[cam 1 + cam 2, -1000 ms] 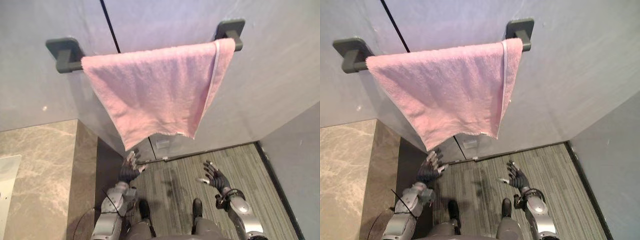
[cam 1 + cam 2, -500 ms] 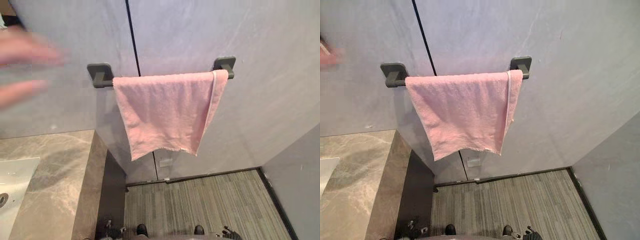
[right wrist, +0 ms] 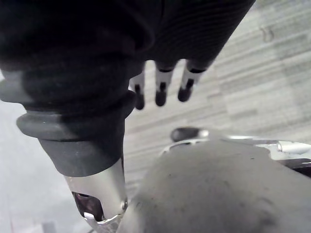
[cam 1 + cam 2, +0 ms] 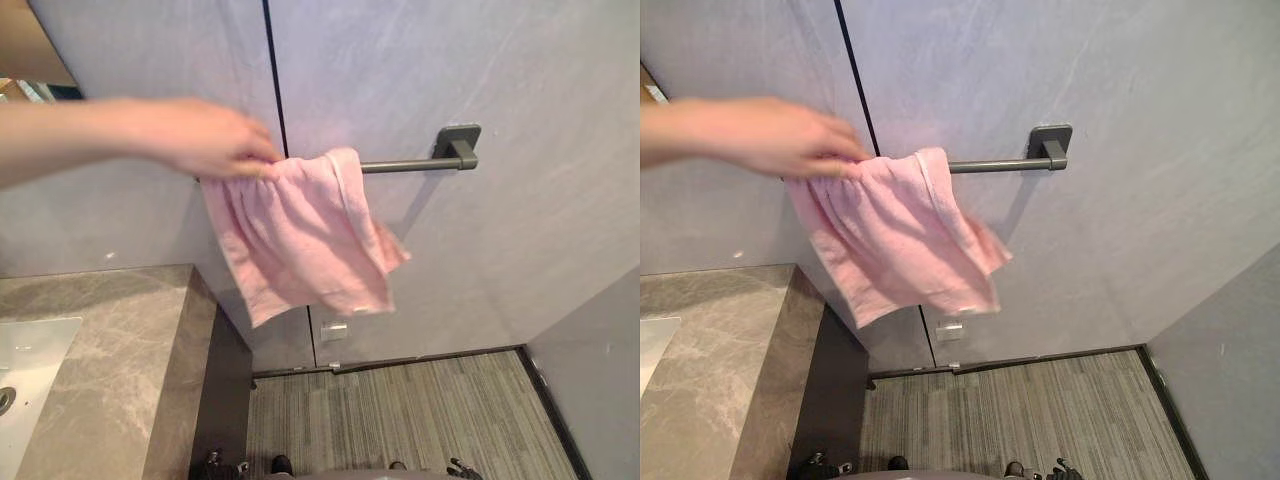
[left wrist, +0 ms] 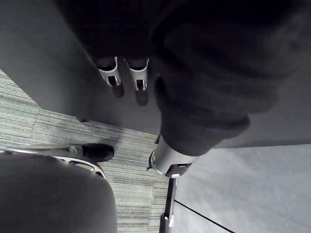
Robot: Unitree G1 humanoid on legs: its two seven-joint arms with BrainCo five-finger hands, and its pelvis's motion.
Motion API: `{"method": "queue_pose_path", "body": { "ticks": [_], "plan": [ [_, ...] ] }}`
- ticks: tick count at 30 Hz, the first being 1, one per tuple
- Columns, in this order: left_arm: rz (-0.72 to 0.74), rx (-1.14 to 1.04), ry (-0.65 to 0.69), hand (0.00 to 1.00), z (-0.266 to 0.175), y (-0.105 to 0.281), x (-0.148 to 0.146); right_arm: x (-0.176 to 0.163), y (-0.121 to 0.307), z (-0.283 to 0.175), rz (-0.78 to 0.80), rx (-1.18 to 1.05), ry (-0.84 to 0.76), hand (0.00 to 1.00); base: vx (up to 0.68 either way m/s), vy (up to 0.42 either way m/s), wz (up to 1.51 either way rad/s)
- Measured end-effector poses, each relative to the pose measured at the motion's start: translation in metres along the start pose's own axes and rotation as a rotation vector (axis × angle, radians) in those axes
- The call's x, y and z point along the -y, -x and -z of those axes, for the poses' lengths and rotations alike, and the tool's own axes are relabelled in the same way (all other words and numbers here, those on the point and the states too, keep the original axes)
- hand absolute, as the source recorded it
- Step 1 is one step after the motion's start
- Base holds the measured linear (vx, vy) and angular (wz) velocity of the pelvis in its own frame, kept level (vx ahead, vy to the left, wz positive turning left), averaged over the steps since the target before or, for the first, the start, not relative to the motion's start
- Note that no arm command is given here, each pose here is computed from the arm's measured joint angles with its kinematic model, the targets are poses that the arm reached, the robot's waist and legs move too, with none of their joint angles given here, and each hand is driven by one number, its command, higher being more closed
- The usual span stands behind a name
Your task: Organize washtable
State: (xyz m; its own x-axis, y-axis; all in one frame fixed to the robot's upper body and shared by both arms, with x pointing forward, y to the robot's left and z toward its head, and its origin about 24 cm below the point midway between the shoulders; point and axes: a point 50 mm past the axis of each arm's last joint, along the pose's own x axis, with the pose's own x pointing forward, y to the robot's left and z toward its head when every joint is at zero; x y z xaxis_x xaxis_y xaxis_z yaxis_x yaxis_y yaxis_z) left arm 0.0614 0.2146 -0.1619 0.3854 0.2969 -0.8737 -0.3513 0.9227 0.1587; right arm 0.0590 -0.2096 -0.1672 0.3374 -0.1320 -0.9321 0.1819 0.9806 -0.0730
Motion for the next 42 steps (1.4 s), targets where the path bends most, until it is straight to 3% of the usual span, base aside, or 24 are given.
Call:
{"method": "queue_pose_path", "body": {
  "ticks": [6, 11, 14, 17, 21, 27, 34, 42],
  "plan": [
    [-0.022, -0.002, -0.017, 0.00, 0.000, 0.000, -0.003, -0.002, 0.000, -0.001, -0.006, 0.005, 0.019, 0.00, 0.05, -0.008, -0.01],
    [0.006, 0.080, -0.115, 0.00, -0.017, -0.001, 0.007, -0.003, 0.000, -0.015, 0.010, 0.064, 0.045, 0.00, 0.03, -0.007, -0.05],
    [0.072, 0.342, -0.127, 0.00, -0.065, 0.013, 0.033, -0.014, 0.004, -0.050, 0.011, 0.245, -0.013, 0.00, -0.04, -0.004, 0.00],
    [0.097, 0.640, -0.034, 0.00, -0.119, 0.044, 0.048, -0.031, 0.025, -0.107, -0.045, 0.535, -0.081, 0.00, -0.07, -0.004, -0.10],
    [0.010, 0.964, 0.038, 0.00, -0.162, 0.098, 0.029, -0.040, 0.078, -0.165, -0.128, 0.912, -0.128, 0.00, 0.00, -0.003, -0.07],
    [-0.057, 1.161, 0.057, 0.00, -0.175, 0.142, 0.009, -0.065, 0.148, -0.203, -0.352, 1.259, -0.125, 0.00, 0.03, -0.010, 0.02],
    [-0.139, 1.330, 0.088, 0.00, -0.184, 0.182, -0.008, -0.079, 0.194, -0.215, -0.518, 1.461, -0.142, 0.00, -0.05, -0.007, 0.23],
    [0.008, 1.285, 0.219, 0.00, -0.171, 0.189, -0.008, -0.113, 0.224, -0.239, -0.732, 1.574, -0.051, 0.00, -0.04, -0.017, 0.24]
  ]
}}
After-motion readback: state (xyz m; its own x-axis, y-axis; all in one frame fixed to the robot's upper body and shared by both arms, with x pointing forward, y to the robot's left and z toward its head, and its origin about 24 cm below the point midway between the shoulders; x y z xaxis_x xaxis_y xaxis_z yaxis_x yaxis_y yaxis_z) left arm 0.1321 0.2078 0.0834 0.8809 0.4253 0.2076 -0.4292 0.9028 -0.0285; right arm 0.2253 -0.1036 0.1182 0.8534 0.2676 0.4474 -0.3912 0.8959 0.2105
